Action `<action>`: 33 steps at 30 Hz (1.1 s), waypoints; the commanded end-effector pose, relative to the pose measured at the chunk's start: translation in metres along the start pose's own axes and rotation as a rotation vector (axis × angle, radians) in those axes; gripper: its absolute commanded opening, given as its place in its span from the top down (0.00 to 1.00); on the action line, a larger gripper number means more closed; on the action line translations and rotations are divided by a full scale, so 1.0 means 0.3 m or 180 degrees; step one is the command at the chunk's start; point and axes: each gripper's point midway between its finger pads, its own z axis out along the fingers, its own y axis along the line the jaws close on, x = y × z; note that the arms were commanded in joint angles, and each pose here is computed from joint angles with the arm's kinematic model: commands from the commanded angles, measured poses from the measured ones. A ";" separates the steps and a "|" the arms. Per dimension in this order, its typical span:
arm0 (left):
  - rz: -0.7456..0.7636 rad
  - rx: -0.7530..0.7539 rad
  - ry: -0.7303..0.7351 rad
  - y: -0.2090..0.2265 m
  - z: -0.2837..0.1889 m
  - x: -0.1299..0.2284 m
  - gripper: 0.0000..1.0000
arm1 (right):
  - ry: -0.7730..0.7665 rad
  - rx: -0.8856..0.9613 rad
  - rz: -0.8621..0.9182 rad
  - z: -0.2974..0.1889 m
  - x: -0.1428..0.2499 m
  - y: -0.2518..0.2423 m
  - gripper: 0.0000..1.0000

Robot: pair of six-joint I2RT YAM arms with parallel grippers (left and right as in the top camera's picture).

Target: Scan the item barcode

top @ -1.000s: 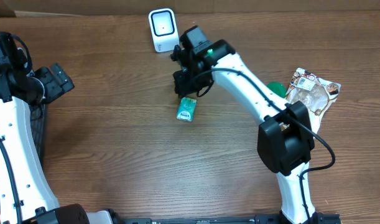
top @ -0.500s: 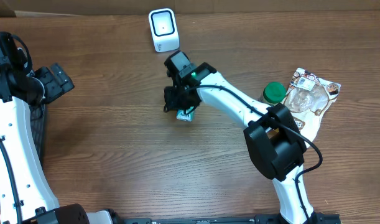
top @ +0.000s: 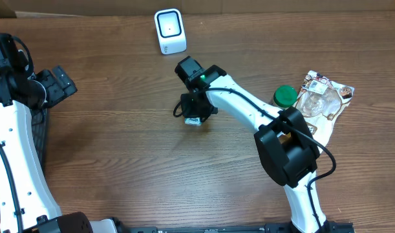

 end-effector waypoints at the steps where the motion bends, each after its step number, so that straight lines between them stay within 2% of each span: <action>1: 0.0061 -0.0016 -0.0041 0.001 -0.007 -0.010 0.00 | -0.0131 0.0077 -0.0145 -0.043 -0.040 -0.053 0.90; 5: 0.0061 -0.0017 -0.0041 0.001 -0.007 -0.010 0.01 | -0.0132 0.0004 -0.0478 -0.050 -0.062 -0.077 0.90; 10: 0.0061 -0.0016 -0.0041 0.001 -0.007 -0.010 0.00 | -0.0124 -0.0423 -0.1202 -0.081 -0.075 -0.027 0.86; 18: 0.0061 -0.0016 -0.0041 0.001 -0.007 -0.010 0.01 | -0.0230 -0.0676 -0.1386 -0.179 -0.115 0.030 0.86; 22: 0.0061 -0.0016 -0.0041 0.001 -0.007 -0.010 0.00 | -0.0112 -0.0692 -0.1306 -0.187 -0.088 0.031 0.86; 25: 0.0061 -0.0016 -0.0041 0.001 -0.007 -0.010 0.00 | 0.0073 -0.0493 -0.0874 -0.182 -0.063 -0.037 0.84; 28: 0.0061 -0.0016 -0.0041 0.001 -0.007 -0.010 0.01 | 0.0219 -0.0532 -0.0540 -0.194 -0.049 -0.081 0.82; 33: 0.0061 -0.0016 -0.0041 0.001 -0.007 -0.010 0.01 | 0.0212 -0.0750 -0.0276 -0.273 -0.069 -0.149 0.72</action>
